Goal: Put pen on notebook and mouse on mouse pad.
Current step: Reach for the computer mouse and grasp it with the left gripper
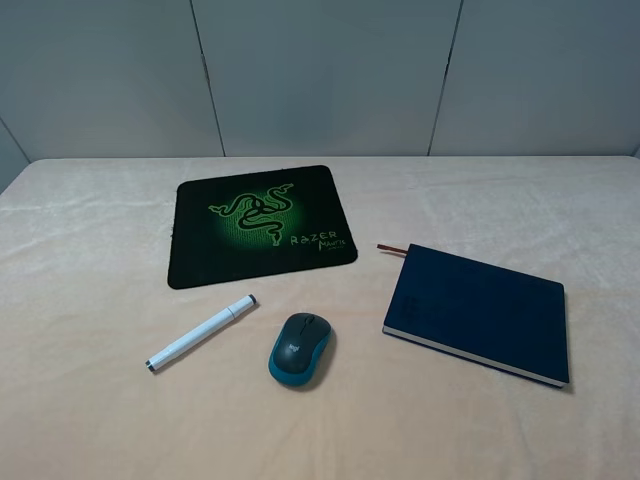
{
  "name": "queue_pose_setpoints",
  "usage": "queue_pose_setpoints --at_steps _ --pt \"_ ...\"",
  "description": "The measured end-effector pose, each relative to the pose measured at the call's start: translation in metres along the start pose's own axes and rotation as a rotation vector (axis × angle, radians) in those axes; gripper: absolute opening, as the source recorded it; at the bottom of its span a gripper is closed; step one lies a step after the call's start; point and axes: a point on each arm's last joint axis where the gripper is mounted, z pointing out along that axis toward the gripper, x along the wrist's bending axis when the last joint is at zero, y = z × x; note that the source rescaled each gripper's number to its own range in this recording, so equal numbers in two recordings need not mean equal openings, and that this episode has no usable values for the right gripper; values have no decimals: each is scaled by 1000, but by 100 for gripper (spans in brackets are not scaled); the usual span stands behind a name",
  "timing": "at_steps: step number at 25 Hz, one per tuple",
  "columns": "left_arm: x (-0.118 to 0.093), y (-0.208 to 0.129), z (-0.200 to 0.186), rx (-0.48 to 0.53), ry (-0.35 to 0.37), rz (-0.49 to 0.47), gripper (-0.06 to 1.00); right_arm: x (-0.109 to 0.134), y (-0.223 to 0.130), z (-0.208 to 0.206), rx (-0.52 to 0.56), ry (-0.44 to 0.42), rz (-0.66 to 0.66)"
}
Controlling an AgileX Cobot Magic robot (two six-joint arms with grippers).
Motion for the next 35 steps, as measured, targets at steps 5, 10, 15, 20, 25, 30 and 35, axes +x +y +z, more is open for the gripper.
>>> queue_pose_setpoints --at_steps 5,10,15,20,25,30,35 --pt "0 0 -1 0 0 0 95 0 0 0 0 0 0" --pt "0 8 -15 -44 1 1 95 0 0 0 0 0 0" --pt "0 19 -30 -66 1 2 93 0 0 0 0 0 0" --pt "-1 49 -28 34 -18 -5 93 0 0 0 0 0 0" --pt "-3 77 -7 183 -57 -11 93 0 0 0 0 0 0" --pt "-7 97 18 294 -117 1 93 0 0 0 0 0 0" --pt "-12 107 44 380 -169 21 93 0 0 0 0 0 0"
